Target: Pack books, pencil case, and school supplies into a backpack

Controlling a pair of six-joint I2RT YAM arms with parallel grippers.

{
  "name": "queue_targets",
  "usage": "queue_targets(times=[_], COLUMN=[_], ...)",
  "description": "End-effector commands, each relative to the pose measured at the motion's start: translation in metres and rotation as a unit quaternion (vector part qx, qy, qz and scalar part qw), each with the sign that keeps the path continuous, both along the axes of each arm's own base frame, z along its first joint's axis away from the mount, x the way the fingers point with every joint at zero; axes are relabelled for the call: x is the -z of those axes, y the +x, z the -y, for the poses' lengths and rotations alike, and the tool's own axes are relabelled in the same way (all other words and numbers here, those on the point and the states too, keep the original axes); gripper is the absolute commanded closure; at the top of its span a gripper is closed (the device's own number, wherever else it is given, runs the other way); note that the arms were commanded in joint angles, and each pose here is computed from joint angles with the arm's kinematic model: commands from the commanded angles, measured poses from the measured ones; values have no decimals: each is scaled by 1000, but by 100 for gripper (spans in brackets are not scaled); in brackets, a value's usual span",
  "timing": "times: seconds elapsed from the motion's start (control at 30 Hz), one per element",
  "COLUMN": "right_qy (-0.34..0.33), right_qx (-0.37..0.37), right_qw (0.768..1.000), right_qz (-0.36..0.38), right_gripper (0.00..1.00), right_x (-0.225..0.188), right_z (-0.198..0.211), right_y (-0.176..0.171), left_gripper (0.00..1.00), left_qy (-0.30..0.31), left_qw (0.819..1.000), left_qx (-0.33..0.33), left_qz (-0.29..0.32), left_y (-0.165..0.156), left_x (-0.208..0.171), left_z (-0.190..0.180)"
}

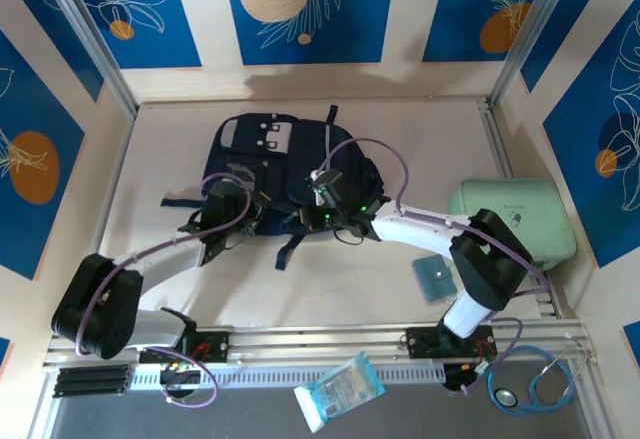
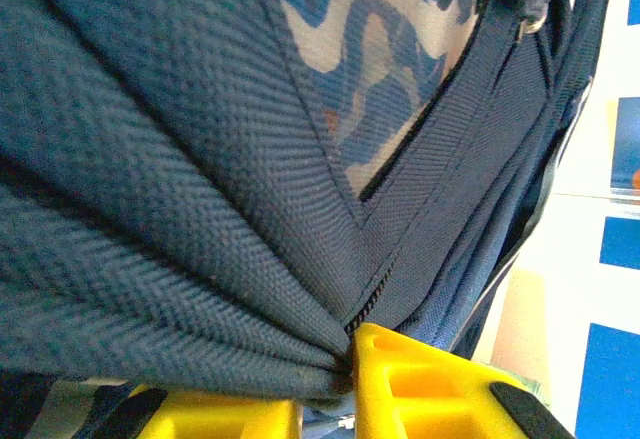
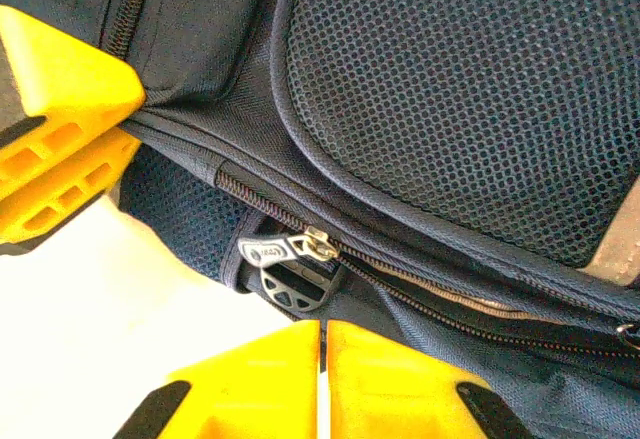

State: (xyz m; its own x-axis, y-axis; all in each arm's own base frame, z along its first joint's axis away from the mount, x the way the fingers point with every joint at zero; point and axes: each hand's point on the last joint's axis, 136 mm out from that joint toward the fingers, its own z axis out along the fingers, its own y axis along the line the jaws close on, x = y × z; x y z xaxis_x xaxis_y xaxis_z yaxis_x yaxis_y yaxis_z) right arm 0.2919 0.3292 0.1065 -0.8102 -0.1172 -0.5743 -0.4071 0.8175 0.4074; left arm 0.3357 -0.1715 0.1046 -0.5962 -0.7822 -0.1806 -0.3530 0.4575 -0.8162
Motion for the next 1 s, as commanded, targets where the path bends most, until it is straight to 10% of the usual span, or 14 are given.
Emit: queue_targets(times=[0.0, 0.37, 0.97], right_qy=[36, 44, -141], right_qx=[-6, 66, 71], right_qw=[999, 992, 987], right_qz=[-34, -94, 14], right_gripper=[88, 64, 75], right_x=[3, 19, 44], right_z=[-8, -14, -14], right_y=[-9, 9, 28], left_gripper=[82, 82, 82], left_qy=[9, -7, -18], left_qw=[1000, 1000, 1000], left_qx=[12, 19, 23], left_qz=[4, 10, 10], left_y=[1, 0, 2], left_x=[4, -4, -4], left_z=[-1, 3, 7])
